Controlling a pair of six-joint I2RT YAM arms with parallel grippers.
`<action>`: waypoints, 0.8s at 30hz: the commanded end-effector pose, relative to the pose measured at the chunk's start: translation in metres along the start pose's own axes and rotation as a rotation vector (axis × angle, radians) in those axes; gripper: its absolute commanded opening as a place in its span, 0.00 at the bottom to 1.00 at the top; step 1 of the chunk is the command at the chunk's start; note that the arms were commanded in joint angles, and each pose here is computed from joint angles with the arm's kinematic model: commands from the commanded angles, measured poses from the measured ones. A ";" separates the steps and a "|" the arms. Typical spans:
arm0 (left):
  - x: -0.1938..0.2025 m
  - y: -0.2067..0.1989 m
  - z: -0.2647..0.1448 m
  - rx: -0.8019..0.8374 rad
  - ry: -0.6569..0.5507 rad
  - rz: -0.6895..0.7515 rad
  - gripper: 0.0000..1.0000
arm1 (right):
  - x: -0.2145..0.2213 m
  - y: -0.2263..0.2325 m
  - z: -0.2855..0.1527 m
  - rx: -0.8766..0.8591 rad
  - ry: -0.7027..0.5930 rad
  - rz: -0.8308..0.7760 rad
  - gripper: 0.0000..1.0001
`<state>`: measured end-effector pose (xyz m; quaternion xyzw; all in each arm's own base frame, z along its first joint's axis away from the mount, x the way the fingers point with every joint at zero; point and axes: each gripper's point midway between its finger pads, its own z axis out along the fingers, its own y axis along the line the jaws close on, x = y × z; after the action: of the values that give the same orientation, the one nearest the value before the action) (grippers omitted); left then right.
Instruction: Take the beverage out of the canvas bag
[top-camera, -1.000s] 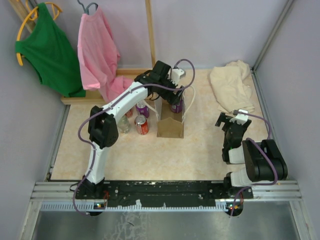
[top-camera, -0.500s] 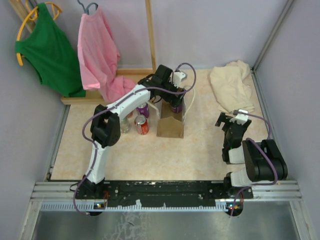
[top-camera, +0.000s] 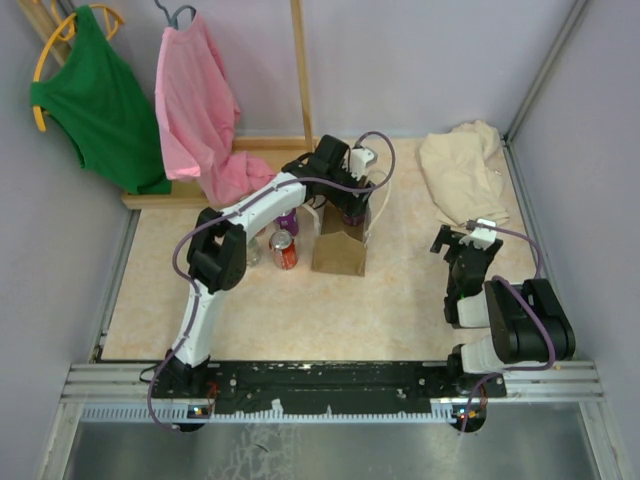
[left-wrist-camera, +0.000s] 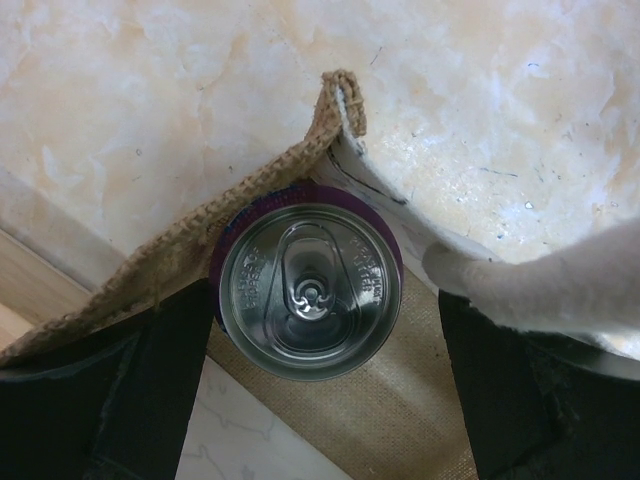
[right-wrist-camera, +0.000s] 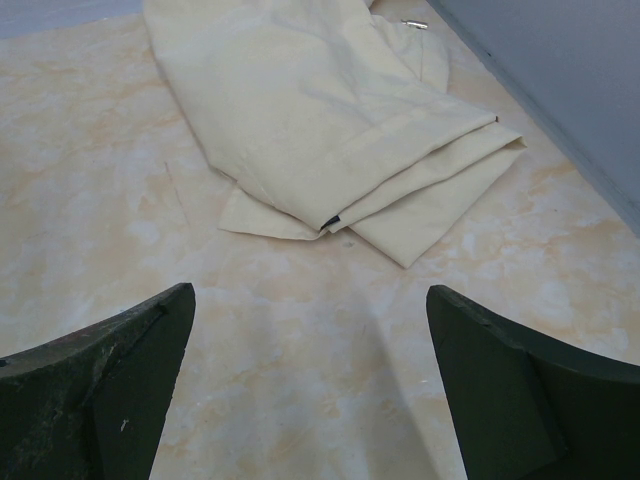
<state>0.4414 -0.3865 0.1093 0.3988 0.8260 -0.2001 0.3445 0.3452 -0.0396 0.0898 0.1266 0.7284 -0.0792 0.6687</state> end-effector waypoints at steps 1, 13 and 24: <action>0.002 -0.002 0.013 0.015 -0.007 -0.004 0.84 | -0.020 0.004 0.008 0.004 -0.063 0.009 0.99; -0.015 -0.001 0.005 -0.014 -0.057 -0.041 0.00 | -0.020 0.004 0.008 0.004 -0.063 0.009 0.99; -0.091 -0.003 -0.079 -0.076 -0.240 -0.054 0.00 | -0.019 0.004 0.008 0.003 -0.062 0.008 0.99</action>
<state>0.4448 -0.3834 0.1166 0.3572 0.8434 -0.1957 0.3503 0.3452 -0.0396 0.0898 0.1266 0.7284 -0.0792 0.6687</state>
